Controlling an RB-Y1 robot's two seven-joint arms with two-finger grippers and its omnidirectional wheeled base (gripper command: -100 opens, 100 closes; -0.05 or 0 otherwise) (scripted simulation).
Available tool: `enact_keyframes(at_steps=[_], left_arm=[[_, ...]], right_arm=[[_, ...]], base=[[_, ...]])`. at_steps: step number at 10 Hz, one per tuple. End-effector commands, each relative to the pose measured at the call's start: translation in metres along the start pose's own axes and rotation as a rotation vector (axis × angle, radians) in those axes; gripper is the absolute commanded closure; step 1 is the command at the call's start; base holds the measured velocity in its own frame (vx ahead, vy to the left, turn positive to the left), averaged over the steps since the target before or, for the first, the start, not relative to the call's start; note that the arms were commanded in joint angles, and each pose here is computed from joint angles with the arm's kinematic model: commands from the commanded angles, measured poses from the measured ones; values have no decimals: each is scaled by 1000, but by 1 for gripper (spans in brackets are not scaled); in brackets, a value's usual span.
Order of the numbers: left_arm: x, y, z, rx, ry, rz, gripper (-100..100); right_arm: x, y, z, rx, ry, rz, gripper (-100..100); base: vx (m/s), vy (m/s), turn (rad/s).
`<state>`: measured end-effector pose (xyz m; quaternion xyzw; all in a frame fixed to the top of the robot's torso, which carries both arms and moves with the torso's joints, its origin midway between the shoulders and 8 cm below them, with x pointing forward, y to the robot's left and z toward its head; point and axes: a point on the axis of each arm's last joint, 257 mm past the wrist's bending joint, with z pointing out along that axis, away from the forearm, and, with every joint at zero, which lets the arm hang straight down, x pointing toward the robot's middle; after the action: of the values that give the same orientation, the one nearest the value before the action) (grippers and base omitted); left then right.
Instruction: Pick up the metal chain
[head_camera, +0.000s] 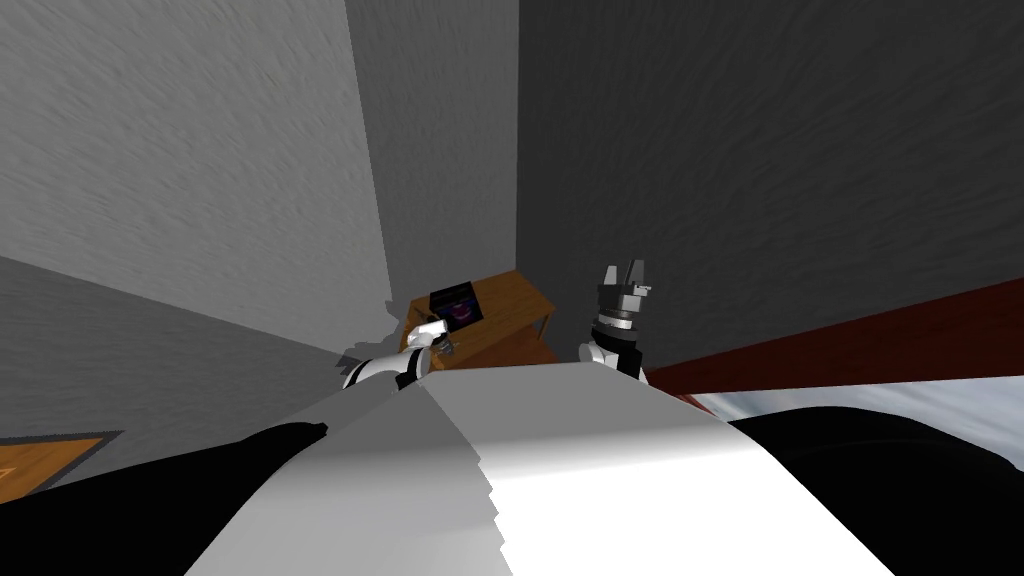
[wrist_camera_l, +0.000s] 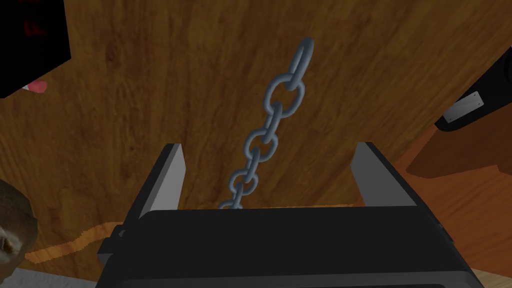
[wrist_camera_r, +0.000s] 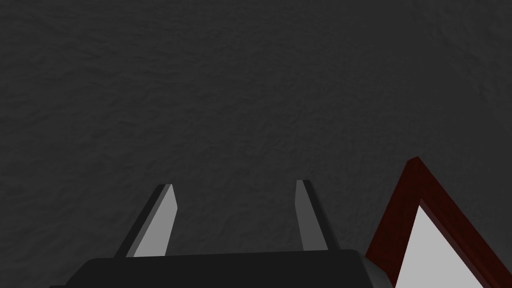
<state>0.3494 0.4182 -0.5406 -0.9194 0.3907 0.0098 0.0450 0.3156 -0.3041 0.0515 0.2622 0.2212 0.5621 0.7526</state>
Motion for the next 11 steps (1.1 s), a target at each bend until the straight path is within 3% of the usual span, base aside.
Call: enact_keyframes(at_steps=[1,2,3,7,8,9,11], left_arm=[[0,2,3,1,1,2,-100],[-1,2,2,0,0,1,-100],[-1,1,2,1,1,1,100],[0,2,2,-1,-1,5,100],[0,2,2,-1,-1,6,0],[3,-9,-8,0,0,-4,100],[6,-15,-15,0,0,-7,100]], right_arm=[[0,0,0,0,0,0,0],[0,0,0,0,0,0,0],[0,0,0,0,0,0,0],[0,0,0,0,0,0,0],[0,0,0,0,0,0,0],[0,0,0,0,0,0,0],[0,0,0,0,0,0,0]], base=[[52,9,4],[19,4,-1],[0,0,0],[0,0,0],[0,0,0],[-44,-13,-23],[-74,-20,-25]])
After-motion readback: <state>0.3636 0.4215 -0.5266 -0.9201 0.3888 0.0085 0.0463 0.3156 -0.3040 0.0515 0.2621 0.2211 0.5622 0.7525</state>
